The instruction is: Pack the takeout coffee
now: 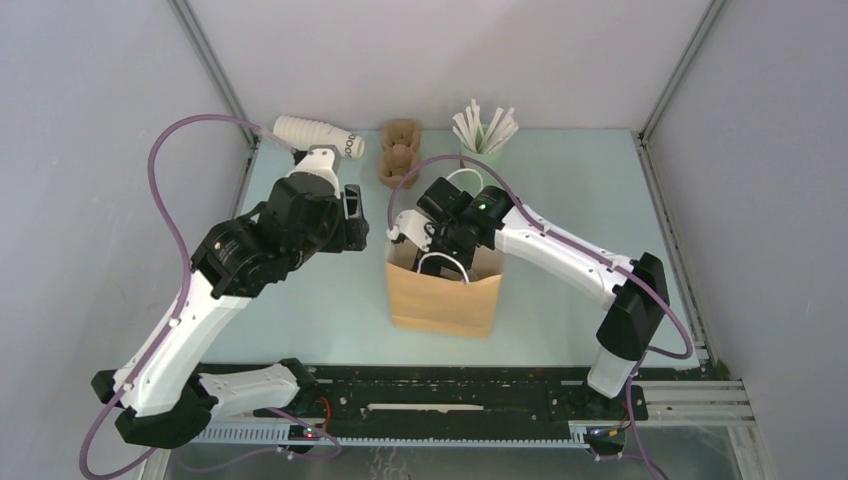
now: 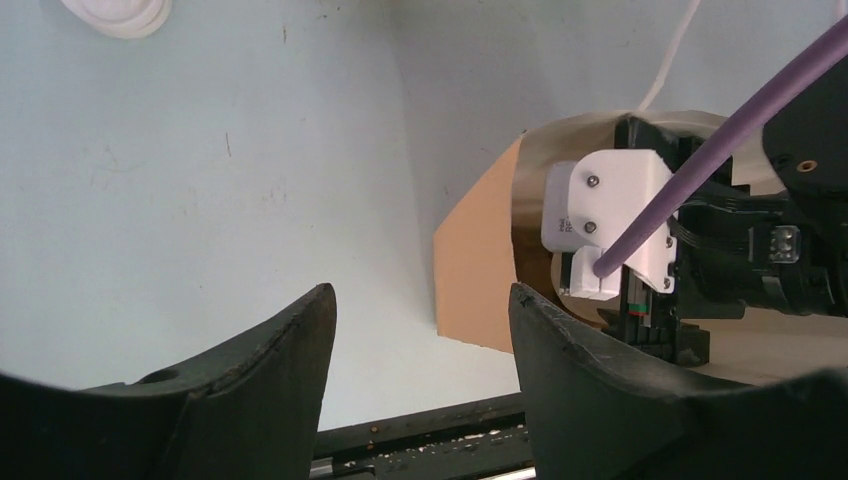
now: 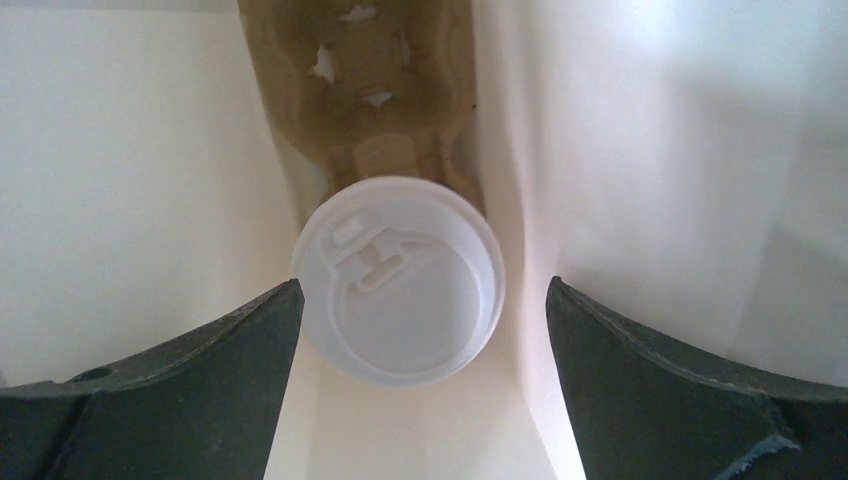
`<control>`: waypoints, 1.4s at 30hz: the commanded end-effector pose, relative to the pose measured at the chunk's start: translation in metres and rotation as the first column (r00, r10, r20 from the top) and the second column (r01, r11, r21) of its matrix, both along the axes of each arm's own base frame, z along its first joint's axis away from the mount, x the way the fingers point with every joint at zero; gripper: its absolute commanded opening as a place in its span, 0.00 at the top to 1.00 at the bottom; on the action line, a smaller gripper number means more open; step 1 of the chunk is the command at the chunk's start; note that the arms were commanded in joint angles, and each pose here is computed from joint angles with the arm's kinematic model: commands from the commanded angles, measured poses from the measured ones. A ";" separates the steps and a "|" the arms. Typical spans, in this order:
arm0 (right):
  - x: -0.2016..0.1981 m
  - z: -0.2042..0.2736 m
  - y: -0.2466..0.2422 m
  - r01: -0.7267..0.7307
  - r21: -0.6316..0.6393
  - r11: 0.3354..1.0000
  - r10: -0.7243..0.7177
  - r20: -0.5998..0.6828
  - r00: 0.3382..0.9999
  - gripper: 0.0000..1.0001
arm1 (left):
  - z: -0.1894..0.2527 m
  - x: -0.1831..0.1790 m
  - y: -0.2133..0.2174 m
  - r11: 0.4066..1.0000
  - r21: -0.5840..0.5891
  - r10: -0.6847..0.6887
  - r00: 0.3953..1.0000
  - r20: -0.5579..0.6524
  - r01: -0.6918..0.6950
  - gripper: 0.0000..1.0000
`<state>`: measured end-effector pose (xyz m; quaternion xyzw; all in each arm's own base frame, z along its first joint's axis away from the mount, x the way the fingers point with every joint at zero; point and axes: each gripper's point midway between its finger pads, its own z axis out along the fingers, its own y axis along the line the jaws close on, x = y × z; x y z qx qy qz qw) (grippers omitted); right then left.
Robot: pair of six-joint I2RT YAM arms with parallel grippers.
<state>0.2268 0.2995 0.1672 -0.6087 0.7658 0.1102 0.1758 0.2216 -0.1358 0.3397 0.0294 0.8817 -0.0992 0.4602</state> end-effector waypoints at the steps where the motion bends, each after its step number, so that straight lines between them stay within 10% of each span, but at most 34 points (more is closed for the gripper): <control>1: -0.001 0.040 -0.002 0.041 0.071 0.997 -0.045 0.054 0.998 0.00 | 0.005 0.001 -0.004 0.998 -0.062 0.004 1.000 0.022 -0.002 0.31; 19: 0.000 0.090 -0.002 0.144 0.184 0.972 -0.166 0.108 0.980 0.00 | -0.005 -0.006 -0.007 0.993 -0.118 0.006 1.000 0.009 -0.005 0.32; 30: 0.000 0.200 -0.006 0.181 0.431 0.884 -0.288 0.196 0.938 0.00 | -0.003 -0.009 0.002 0.993 -0.116 0.021 0.999 0.034 -0.017 0.32; 36: 0.037 0.265 -0.029 0.280 0.612 0.740 -0.529 0.272 0.804 0.00 | -0.001 -0.008 -0.001 0.993 -0.115 0.003 0.999 0.036 0.001 0.32; 42: 0.122 0.302 -0.059 0.383 0.822 0.421 -0.798 0.135 0.587 0.00 | 0.000 -0.011 0.000 0.996 -0.086 -0.019 0.999 0.027 0.022 0.32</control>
